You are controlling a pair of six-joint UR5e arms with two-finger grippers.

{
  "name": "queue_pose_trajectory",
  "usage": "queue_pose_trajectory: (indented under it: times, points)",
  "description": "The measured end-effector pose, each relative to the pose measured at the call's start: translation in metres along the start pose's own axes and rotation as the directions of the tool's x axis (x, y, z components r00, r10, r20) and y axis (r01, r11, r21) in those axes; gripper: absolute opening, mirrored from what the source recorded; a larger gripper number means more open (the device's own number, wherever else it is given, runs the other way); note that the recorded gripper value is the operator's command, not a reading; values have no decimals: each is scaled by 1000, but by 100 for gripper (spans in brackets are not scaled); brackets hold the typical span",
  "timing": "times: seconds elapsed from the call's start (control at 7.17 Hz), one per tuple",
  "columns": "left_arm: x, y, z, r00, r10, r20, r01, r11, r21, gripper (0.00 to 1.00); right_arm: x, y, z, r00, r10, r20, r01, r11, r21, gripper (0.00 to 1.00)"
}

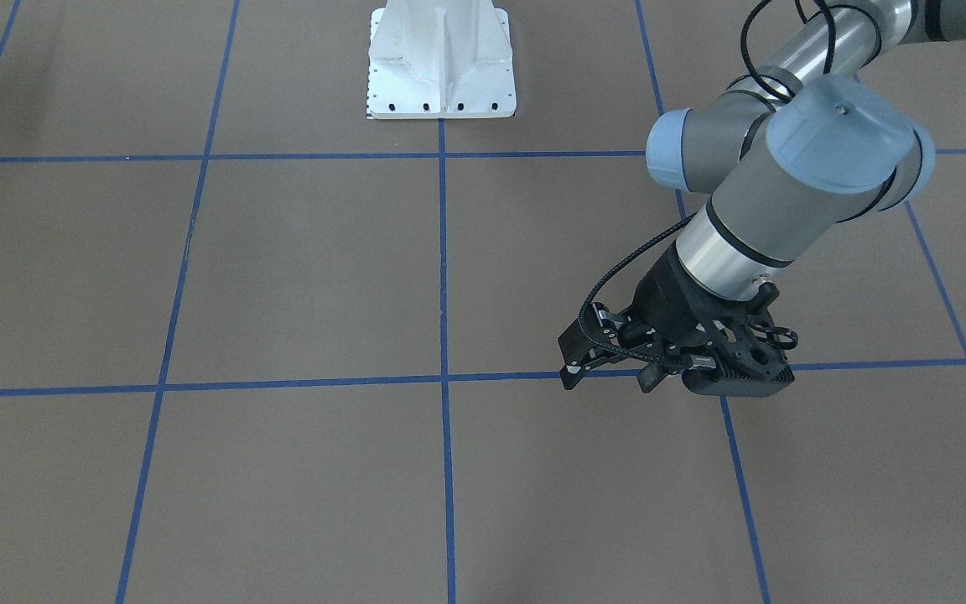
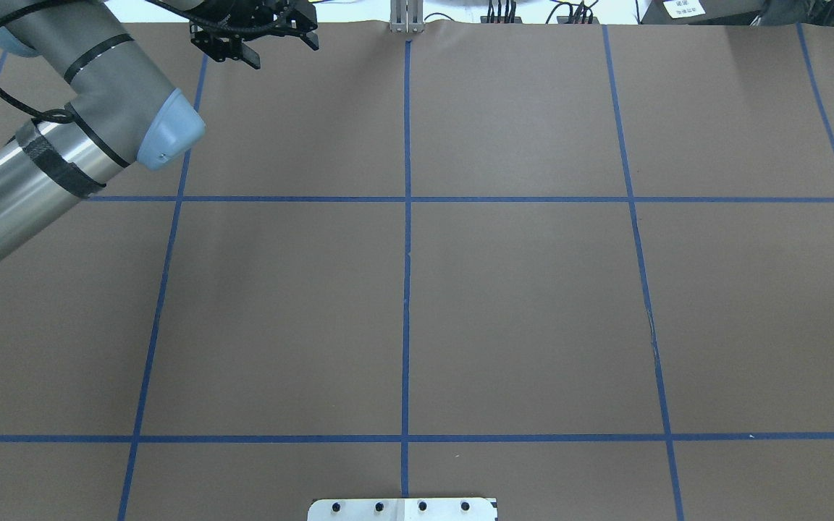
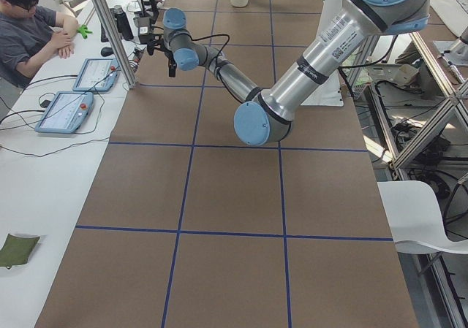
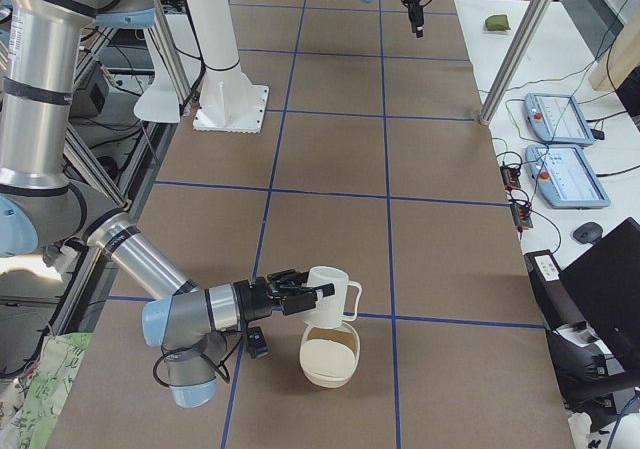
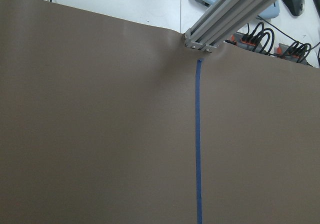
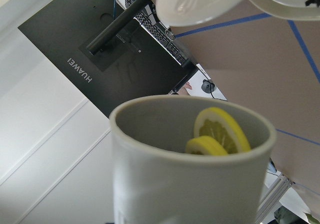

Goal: Left arm hands cup to right arm to dump lemon

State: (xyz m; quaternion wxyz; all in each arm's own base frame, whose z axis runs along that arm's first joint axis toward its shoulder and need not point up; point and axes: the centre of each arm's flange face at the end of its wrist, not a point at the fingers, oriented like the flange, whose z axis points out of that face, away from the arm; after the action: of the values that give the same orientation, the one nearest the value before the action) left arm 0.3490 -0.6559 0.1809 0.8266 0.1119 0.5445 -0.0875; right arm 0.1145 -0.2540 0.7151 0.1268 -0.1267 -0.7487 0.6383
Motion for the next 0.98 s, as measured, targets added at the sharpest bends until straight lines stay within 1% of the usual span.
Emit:
queue_pose_trajectory:
  times: [0.14, 0.28, 0.42, 0.7, 0.84, 0.98]
  points:
    - [0, 0, 0, 1000, 0, 1, 0, 1000, 0, 100, -4, 3, 5, 998, 61, 5, -61, 998, -18, 32]
    - [0, 0, 0, 1000, -1, 2, 1, 1000, 0, 100, -9, 7, 9, 992, 129, 8, -128, 991, -42, 32]
    - [-1, 0, 0, 1000, -2, 4, 2, 1000, -1, 100, -10, 9, 9, 985, 170, 6, -170, 984, -61, 32]
    - [-1, 1, 1, 1000, -2, 7, 2, 1000, -4, 100, -11, 11, 9, 982, 190, 3, -189, 979, -75, 31]
    - [-1, 1, 2, 1000, -3, 9, 3, 1000, -3, 100, -12, 12, 11, 984, 178, 1, -178, 981, -81, 31]
    - [0, 3, 5, 1000, 0, 14, 0, 1000, 4, 100, -13, 15, 14, 990, 139, 0, -138, 986, -89, 31]
